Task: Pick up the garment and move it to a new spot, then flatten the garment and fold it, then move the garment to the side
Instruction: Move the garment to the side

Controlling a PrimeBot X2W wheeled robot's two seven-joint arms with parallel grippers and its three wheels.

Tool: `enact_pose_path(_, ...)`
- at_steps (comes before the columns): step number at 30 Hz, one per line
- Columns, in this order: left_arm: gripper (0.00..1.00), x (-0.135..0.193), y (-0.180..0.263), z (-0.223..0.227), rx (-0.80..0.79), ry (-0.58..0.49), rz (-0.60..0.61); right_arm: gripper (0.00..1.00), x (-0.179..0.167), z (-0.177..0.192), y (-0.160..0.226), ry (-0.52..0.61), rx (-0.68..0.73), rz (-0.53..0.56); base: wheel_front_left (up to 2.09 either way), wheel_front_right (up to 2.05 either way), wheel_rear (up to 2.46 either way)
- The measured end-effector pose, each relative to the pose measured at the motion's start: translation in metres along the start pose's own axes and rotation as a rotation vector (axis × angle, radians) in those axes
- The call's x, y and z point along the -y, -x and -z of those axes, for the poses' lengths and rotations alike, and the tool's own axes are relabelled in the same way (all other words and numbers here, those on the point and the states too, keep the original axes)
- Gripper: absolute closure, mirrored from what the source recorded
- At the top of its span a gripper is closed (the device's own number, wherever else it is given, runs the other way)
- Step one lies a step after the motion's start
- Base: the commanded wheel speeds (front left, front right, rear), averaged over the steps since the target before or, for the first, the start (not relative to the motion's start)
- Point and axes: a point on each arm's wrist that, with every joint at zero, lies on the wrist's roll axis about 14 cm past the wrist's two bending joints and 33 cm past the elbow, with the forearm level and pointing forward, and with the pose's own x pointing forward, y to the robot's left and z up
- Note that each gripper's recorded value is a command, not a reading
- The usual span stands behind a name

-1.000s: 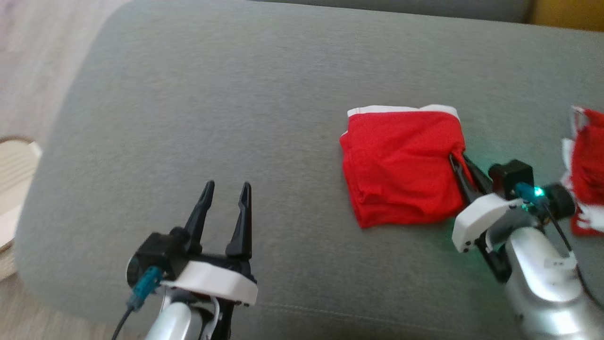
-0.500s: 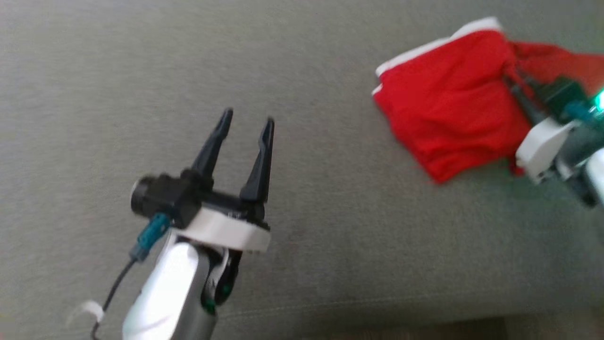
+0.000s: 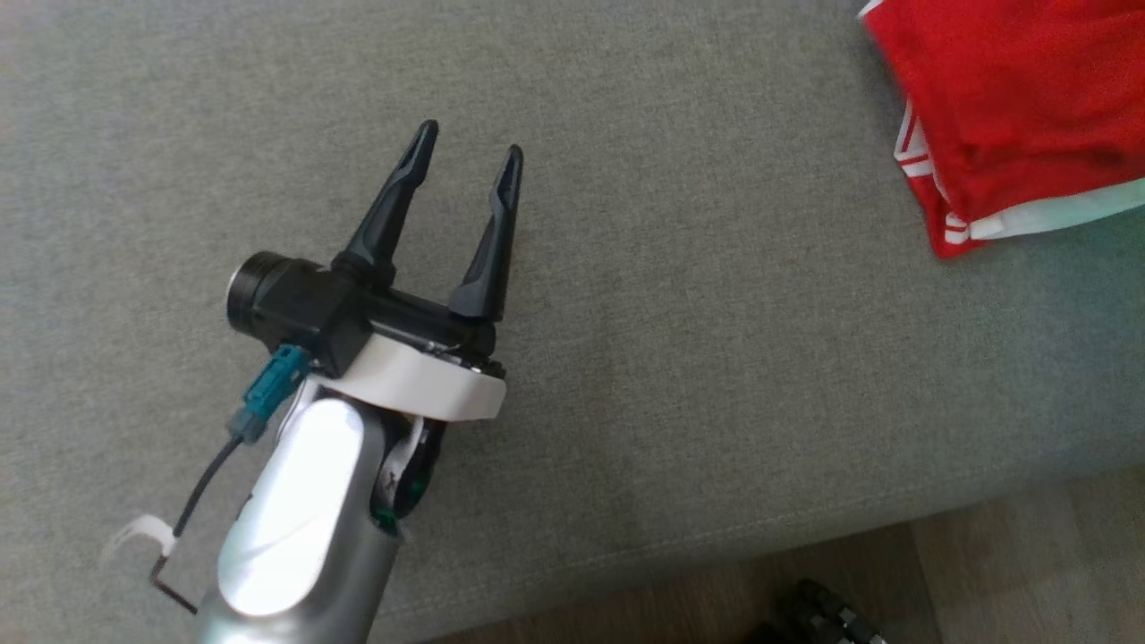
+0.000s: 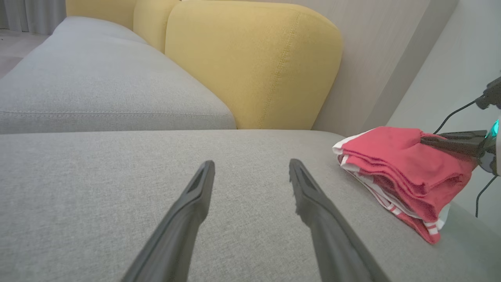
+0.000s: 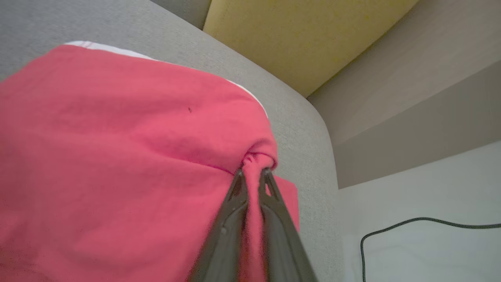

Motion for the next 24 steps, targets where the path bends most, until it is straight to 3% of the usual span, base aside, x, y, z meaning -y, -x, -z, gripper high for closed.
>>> enact_pose_path(8,0.0,-0.008,-0.002,0.009,-0.016,-0.001,-0.008,1.0,0.002,0.022,0.0,-0.071,-0.073,0.046,0.0,0.0,0.0)
enact_pose_path(9,0.0,-0.009,-0.002,0.008,-0.014,-0.002,-0.012,0.72,0.0,0.025,0.001,-0.091,-0.079,0.048,0.0,0.0,0.0)
enact_pose_path(10,0.0,-0.01,-0.002,0.007,-0.012,-0.003,-0.015,0.13,-0.001,0.026,0.001,-0.103,-0.083,0.048,0.0,0.0,0.0)
enact_pose_path(11,0.0,-0.011,-0.001,0.006,-0.01,-0.005,-0.016,0.0,-0.002,0.027,0.002,-0.118,-0.089,0.05,0.0,0.0,0.0)
enact_pose_path(18,0.0,-0.008,0.001,-0.009,0.013,-0.018,-0.017,0.0,0.002,-0.002,0.01,-0.155,-0.007,0.074,0.0,0.0,0.0)
enact_pose_path(24,0.0,-0.006,0.015,-0.038,0.059,-0.034,-0.058,0.0,-0.011,-0.07,0.032,-0.205,0.234,0.062,0.0,0.0,0.0)
